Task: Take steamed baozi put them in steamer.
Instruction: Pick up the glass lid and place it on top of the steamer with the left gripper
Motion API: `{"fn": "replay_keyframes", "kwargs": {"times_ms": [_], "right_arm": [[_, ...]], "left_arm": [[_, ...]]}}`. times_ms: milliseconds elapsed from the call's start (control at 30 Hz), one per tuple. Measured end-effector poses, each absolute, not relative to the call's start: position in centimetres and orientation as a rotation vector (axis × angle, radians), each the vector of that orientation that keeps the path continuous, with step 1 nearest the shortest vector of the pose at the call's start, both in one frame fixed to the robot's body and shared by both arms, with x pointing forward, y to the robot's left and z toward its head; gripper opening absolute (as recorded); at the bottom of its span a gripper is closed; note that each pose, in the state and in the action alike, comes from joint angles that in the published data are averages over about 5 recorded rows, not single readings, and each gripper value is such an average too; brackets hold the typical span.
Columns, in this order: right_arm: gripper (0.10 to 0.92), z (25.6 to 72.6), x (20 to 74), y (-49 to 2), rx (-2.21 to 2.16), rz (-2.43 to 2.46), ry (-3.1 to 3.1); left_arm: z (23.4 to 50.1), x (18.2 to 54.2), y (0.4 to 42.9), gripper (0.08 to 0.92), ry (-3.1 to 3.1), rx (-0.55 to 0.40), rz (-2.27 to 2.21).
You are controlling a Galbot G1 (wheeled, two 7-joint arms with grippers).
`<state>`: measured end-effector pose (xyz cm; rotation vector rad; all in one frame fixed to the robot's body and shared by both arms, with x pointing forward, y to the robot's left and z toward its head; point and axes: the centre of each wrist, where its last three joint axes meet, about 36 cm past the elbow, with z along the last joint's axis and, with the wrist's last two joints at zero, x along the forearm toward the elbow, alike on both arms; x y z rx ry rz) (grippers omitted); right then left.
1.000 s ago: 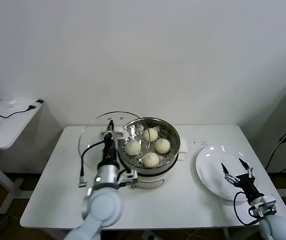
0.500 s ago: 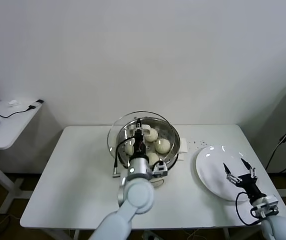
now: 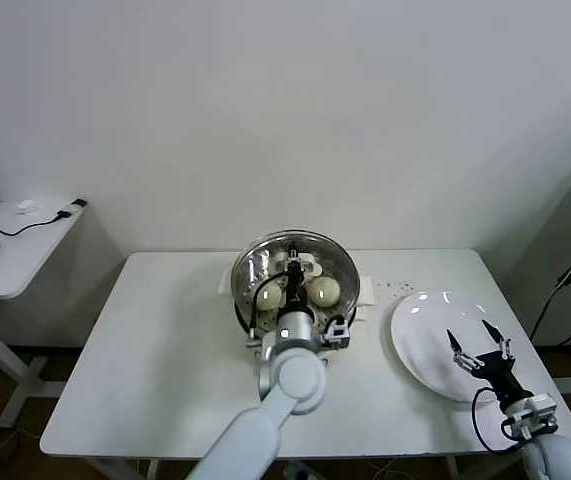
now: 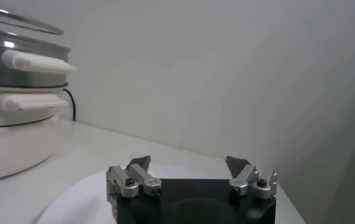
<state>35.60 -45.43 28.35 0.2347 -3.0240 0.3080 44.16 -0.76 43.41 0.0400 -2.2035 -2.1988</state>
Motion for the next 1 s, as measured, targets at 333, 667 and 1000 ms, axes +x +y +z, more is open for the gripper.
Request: {"fn": "replay_keyframes", "kwargs": {"times_ms": [333,667,1000], "right_arm": [[0.823,28.2,35.7,-45.4,0.234,0.311,-3.024],[0.823,28.0,35.5,-45.6,0.232,0.317,-3.025],[0.823,27.8,35.5,-45.7,0.235,0.320,-3.024]], "left_arm": [[42.4,44.9,-1.3,0.150,-2.184,0.017,-2.203],[41.7,45.5,-1.4,0.150,-2.171,0.004,-2.197],[41.5,45.7,-1.6,0.150,-2.176,-0.008,-2.192]]}}
